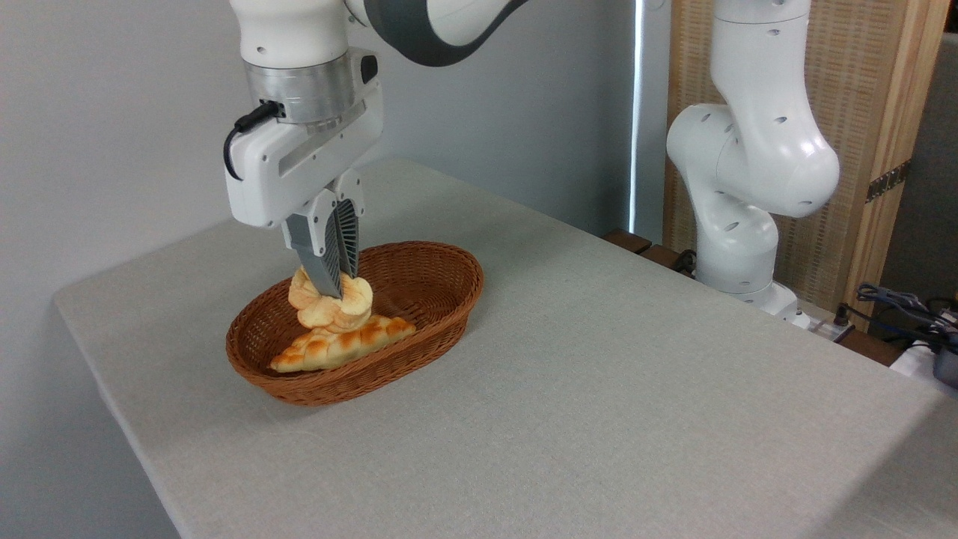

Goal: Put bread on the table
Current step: 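Lift the bun out of the basket and carry it beside the basket, then lower the bun onto the table and open the gripper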

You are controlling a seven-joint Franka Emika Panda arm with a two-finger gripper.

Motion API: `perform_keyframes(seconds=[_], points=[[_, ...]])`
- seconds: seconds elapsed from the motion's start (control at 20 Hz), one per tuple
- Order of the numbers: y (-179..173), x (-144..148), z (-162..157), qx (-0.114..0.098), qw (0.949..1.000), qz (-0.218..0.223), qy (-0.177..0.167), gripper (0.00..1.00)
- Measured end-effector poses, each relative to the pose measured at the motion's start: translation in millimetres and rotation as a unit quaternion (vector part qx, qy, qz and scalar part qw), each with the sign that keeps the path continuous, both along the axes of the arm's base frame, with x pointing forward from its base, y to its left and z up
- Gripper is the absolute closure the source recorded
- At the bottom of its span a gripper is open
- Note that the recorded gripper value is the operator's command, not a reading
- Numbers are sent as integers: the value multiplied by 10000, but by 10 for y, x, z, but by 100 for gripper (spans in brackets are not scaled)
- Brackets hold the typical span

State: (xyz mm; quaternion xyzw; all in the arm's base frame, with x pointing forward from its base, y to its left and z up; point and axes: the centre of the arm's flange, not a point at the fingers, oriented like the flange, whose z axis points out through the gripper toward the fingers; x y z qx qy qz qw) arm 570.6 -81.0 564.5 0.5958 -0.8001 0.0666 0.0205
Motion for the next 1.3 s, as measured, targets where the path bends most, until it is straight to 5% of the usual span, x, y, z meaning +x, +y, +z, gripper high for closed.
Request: perform_keyframes(seconds=[0.1,0.25,0.4,0.7,0.75,0.9,1.3], points=[[174,-18,-40,28,9997,128,196,89],[477,-33,-109,342,9982,285,407,88],[773,-1,-224,617,9956,468,520,73],[1287,20,-340,745,9912,881,645,5],[1312,31,-368,841,9904,875,660,0],[1365,67,-455,1004,9886,874,700,0],[1368,83,-476,1014,9886,874,691,0]])
